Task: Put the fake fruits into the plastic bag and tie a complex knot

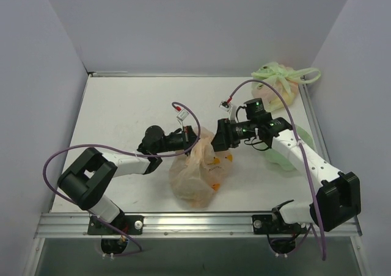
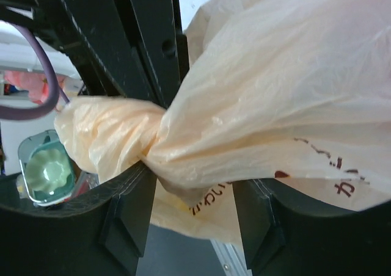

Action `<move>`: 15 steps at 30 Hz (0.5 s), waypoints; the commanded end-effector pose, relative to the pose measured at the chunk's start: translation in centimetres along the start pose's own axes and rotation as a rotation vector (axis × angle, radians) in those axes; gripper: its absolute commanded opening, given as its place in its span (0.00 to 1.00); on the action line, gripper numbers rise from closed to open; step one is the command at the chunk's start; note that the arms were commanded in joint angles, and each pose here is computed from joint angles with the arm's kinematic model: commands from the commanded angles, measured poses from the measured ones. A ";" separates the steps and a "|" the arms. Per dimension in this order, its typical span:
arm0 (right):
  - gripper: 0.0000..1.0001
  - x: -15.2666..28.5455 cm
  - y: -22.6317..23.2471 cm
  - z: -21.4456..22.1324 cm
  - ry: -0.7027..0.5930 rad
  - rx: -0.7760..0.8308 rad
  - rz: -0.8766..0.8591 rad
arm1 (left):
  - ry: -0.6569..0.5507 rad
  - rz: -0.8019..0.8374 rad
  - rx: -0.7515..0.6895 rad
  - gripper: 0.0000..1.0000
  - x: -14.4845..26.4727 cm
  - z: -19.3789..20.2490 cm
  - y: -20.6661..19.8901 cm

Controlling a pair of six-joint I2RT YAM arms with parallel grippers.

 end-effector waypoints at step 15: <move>0.27 -0.7 1.1 -1.0 -0.019 0.055 -0.068 | 0.024 0.123 -0.077 0.29 -0.1 -0.3 -2.8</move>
Point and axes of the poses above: each gripper's point midway between its finger pads, its own x axis back along the fingers, its own y axis along the line the jaws close on, z = x × y, the point moved 1 cm from there along x, back along the fingers, and after that the axes turned 2 degrees about x, right-handed, at the moved point
